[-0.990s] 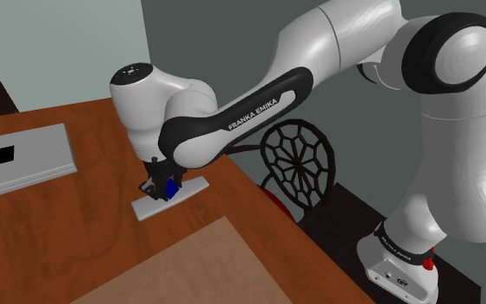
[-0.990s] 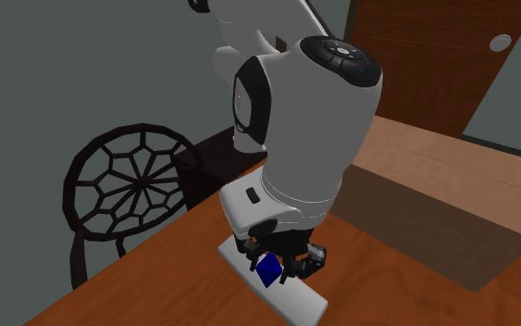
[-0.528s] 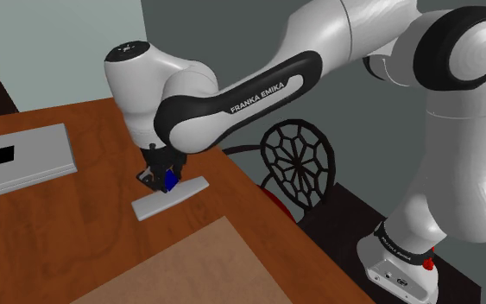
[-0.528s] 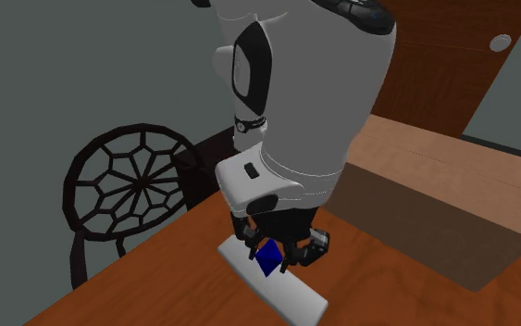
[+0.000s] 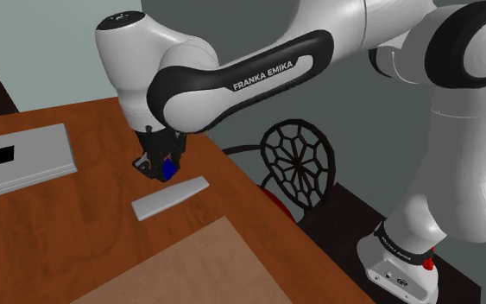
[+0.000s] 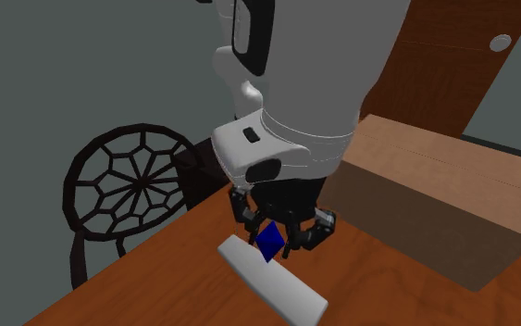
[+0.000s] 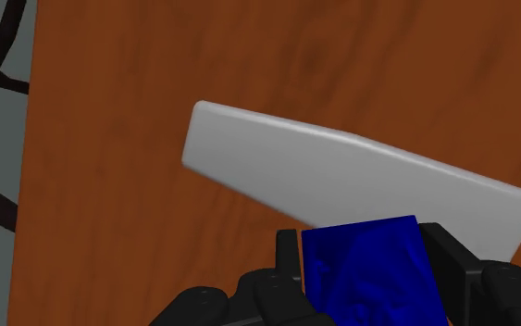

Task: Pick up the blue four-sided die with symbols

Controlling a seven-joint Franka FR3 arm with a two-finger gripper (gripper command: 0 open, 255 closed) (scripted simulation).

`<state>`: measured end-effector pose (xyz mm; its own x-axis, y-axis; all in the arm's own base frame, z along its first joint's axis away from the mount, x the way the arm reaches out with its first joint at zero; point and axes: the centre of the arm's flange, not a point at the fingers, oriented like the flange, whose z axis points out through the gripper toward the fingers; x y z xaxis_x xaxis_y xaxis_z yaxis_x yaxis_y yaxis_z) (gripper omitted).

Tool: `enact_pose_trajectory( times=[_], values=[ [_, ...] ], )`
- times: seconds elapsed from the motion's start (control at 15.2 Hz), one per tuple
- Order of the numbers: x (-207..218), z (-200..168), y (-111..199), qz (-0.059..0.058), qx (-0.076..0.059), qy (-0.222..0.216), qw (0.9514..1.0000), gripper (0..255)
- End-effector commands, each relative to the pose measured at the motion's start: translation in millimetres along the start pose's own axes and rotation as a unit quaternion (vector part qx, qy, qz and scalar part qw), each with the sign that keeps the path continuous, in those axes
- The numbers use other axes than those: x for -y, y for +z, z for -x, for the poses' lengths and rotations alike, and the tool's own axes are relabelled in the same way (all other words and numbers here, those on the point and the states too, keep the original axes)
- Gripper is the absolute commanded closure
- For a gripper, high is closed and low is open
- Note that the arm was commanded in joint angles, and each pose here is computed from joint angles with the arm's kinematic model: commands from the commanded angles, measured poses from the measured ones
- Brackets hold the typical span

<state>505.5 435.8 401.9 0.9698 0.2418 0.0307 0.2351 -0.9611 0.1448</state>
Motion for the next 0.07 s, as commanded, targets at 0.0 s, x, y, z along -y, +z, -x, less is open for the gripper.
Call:
enact_pose_trajectory(
  times=[0.0],
  values=[
    [0.0, -0.9, -2.5, 0.0, 0.0, 0.0, 1.0, 255]
  ],
)
